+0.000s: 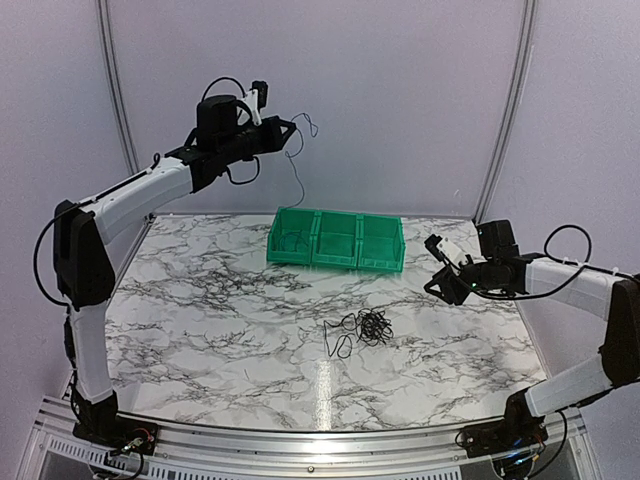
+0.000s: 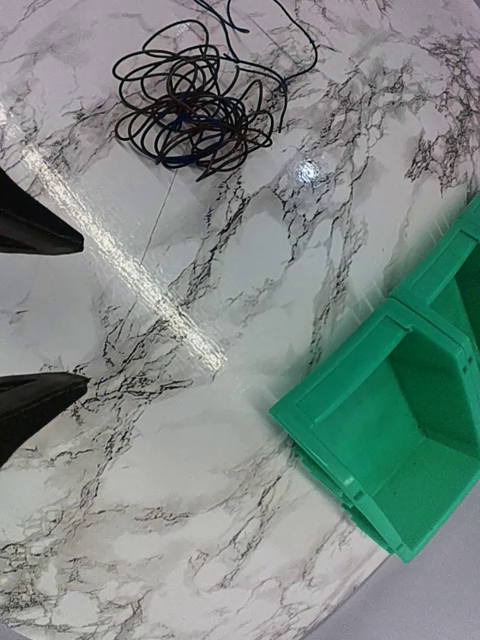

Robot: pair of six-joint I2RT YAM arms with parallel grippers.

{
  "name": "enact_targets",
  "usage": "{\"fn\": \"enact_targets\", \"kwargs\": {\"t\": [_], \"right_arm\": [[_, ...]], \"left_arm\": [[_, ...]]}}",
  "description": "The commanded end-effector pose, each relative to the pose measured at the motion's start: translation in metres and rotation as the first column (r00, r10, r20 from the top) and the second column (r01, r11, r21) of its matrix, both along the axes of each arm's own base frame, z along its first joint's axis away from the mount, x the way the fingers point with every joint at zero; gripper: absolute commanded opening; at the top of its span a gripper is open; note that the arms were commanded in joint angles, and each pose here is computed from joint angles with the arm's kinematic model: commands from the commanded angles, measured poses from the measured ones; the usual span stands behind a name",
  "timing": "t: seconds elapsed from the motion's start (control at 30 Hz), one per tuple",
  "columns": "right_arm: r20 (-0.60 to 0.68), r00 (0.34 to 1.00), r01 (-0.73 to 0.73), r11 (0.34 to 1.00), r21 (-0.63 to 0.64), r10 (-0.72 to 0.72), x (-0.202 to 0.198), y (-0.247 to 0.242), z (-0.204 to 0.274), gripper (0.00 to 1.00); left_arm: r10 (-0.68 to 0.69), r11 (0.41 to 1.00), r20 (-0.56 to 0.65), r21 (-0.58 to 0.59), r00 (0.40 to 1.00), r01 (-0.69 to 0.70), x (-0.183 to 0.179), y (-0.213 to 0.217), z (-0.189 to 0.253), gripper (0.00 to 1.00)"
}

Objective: Untangle the cables

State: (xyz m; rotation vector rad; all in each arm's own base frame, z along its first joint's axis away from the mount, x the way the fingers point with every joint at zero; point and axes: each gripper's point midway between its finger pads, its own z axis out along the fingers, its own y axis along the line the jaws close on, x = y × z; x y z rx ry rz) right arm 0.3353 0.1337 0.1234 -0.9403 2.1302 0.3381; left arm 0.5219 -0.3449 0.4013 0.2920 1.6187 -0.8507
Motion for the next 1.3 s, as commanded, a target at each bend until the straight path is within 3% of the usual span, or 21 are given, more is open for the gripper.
{"fn": "enact_targets", "kwargs": {"t": [0.0,0.4,0.67,0.9,1.13,1.27], "right_arm": [[0.042,0.999,0.017,1.000,-0.017,-0.016,0.009,-0.006,0.010,0.41],[0.042,0.999,0.018,0.999,-0.033,-0.017,0.008,-0.008,0.005,0.41],[0.035,0.999,0.015,0.999,-0.044,-0.013,0.008,-0.009,0.002,0.41],[0.033,0.999,0.006,0.999,-0.046,-0.005,0.009,-0.008,0.001,0.42],[0.021,1.000,0.000,0.999,-0.051,0.001,0.007,-0.008,-0.001,0.42],[0.022,1.000,-0.001,0.999,-0.050,0.002,0.007,-0.007,-0.001,0.42]], "left_arm": [[0.054,0.998,0.105,0.010,0.993,-0.056,0.007,0.010,0.023,0.00],[0.069,0.996,-0.038,0.054,0.997,-0.067,0.035,-0.003,-0.055,0.00],[0.080,0.991,-0.175,0.124,0.981,-0.059,0.030,0.000,-0.119,0.00],[0.142,0.969,-0.332,0.237,0.932,-0.063,0.011,0.018,-0.188,0.00],[0.082,0.975,-0.472,0.218,0.878,0.027,0.003,0.004,-0.229,0.00],[0.124,0.968,-0.502,0.251,0.856,0.007,0.009,0.004,-0.244,0.00]]}}
